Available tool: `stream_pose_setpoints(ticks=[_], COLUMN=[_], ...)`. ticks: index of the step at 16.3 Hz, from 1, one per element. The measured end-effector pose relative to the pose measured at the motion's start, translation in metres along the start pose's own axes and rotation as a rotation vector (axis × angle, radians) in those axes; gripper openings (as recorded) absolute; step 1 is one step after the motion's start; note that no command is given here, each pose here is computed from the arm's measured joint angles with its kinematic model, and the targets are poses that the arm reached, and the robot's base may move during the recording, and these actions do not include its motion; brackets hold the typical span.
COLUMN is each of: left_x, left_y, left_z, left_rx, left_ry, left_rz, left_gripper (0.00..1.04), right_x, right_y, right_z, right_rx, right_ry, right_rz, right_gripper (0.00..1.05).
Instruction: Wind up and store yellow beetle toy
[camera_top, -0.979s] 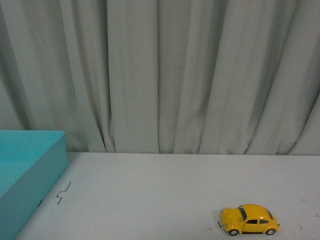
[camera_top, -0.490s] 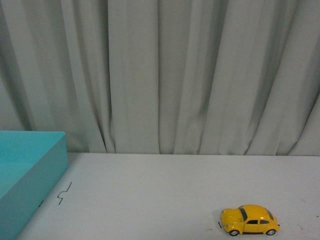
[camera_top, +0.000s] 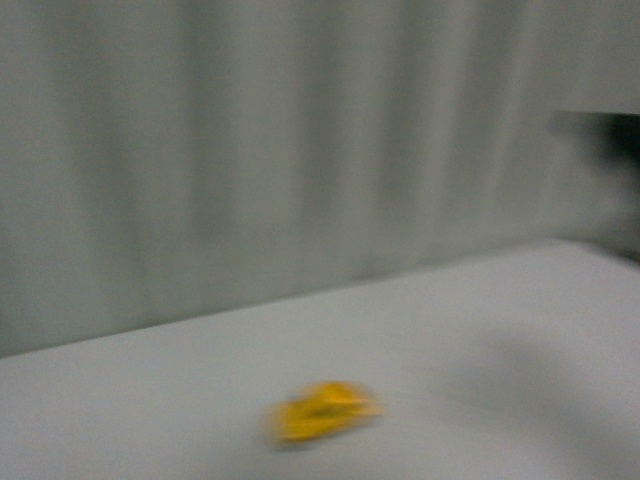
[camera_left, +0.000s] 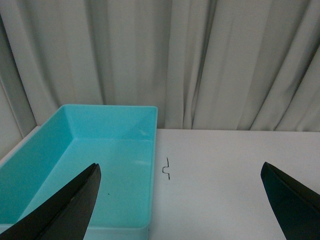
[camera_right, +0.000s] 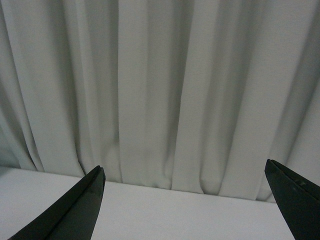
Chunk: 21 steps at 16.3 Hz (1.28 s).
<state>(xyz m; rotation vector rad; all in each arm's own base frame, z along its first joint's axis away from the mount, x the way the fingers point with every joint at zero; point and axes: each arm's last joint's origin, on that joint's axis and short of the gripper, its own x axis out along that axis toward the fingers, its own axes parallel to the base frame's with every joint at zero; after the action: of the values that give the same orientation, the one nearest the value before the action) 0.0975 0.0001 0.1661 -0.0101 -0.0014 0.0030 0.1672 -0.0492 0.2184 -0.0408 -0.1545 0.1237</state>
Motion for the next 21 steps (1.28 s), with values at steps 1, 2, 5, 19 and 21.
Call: stream_pose_setpoints(ticks=[1, 2, 5, 19, 21], left_x=[0.000, 0.000, 0.000, 0.000, 0.000], left_y=[0.000, 0.000, 0.000, 0.000, 0.000], left_z=[0.000, 0.000, 0.000, 0.000, 0.000], left_rx=[0.000, 0.000, 0.000, 0.000, 0.000], left_ry=[0.000, 0.001, 0.001, 0.001, 0.001], left_rz=[-0.003, -0.003, -0.003, -0.003, -0.003], left_gripper=[0.98, 0.98, 0.98, 0.98, 0.98], right_x=[0.031, 0.055, 0.109, 0.246, 0.252], right_y=[-0.017, -0.031, -0.057, 0.017, 0.026], right_z=[-0.001, -0.014, -0.029, -0.116, -0.132], right_rx=[-0.018, -0.004, -0.046, -0.823, -0.856], right_ry=[0.028, 0.137, 0.285, 0.691, 0.740], right_rz=[0.074, 0.143, 0.362, 1.263, 1.311], right_gripper=[0.98, 0.98, 0.98, 0.98, 0.98])
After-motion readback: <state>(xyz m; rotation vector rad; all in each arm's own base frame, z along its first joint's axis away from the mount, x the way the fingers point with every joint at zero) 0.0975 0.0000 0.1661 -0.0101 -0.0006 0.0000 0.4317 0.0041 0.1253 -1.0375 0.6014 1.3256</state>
